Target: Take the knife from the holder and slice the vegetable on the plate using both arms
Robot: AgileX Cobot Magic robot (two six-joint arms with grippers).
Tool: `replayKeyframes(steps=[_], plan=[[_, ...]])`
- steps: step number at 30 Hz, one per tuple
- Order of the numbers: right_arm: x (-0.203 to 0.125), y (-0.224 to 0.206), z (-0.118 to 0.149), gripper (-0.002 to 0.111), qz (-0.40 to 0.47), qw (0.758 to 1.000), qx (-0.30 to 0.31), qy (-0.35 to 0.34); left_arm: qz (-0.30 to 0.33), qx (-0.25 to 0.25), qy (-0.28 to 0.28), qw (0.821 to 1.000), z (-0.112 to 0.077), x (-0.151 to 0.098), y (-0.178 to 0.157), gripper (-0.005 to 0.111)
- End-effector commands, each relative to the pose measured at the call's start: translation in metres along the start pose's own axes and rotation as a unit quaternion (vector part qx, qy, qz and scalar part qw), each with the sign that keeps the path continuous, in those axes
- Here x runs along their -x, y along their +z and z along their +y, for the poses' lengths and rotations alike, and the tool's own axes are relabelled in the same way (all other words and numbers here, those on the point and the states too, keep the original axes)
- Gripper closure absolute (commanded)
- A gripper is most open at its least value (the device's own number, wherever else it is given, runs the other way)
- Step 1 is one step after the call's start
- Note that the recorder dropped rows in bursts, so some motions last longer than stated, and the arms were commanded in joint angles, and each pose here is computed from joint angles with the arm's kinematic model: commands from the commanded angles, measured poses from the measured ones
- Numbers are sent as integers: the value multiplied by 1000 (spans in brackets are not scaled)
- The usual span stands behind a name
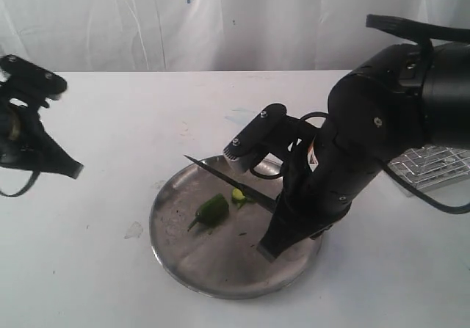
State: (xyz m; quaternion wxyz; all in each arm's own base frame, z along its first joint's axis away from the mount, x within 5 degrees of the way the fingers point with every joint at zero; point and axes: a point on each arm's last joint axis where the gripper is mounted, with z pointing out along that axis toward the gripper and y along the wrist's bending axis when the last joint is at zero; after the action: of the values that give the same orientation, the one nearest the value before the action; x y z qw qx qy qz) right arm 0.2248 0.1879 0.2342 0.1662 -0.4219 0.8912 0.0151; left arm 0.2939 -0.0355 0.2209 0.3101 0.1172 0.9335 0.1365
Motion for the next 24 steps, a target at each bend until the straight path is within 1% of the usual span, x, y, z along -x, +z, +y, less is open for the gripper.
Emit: replayKeyframes(steps=[1,2,3,5,6,8,9,11,12,17,24], plan=[[0,-2,-2,108,-12,1000,-2,2,105,-182,109,971,-36,17,-15,107],[0,-2,-2,108,-12,1000,-2,9,106,-252,119,955,-46,25,-21,107],[0,-2,-2,108,-13,999,-2,31,86,-292,113,946,-53,31,-24,107],[0,-2,-3,108,-15,999,-5,45,66,-326,106,937,-59,34,-27,107],[1,-2,-3,108,-18,999,-5,44,62,-333,104,935,-60,35,-28,107],[6,4,-8,108,-41,998,-17,47,53,-330,103,937,-60,36,-27,107],[12,14,-19,108,-56,995,-22,85,46,-326,101,939,-59,38,-26,107],[16,31,-34,108,-36,989,-12,144,48,-327,102,938,-60,37,-27,107],[15,36,-36,108,-28,988,-6,155,48,-327,102,938,-60,37,-27,107],[12,47,-32,108,3,989,15,144,38,-325,94,940,-60,39,-26,107],[12,57,-32,108,13,990,15,137,35,-327,90,940,-60,40,-26,107]])
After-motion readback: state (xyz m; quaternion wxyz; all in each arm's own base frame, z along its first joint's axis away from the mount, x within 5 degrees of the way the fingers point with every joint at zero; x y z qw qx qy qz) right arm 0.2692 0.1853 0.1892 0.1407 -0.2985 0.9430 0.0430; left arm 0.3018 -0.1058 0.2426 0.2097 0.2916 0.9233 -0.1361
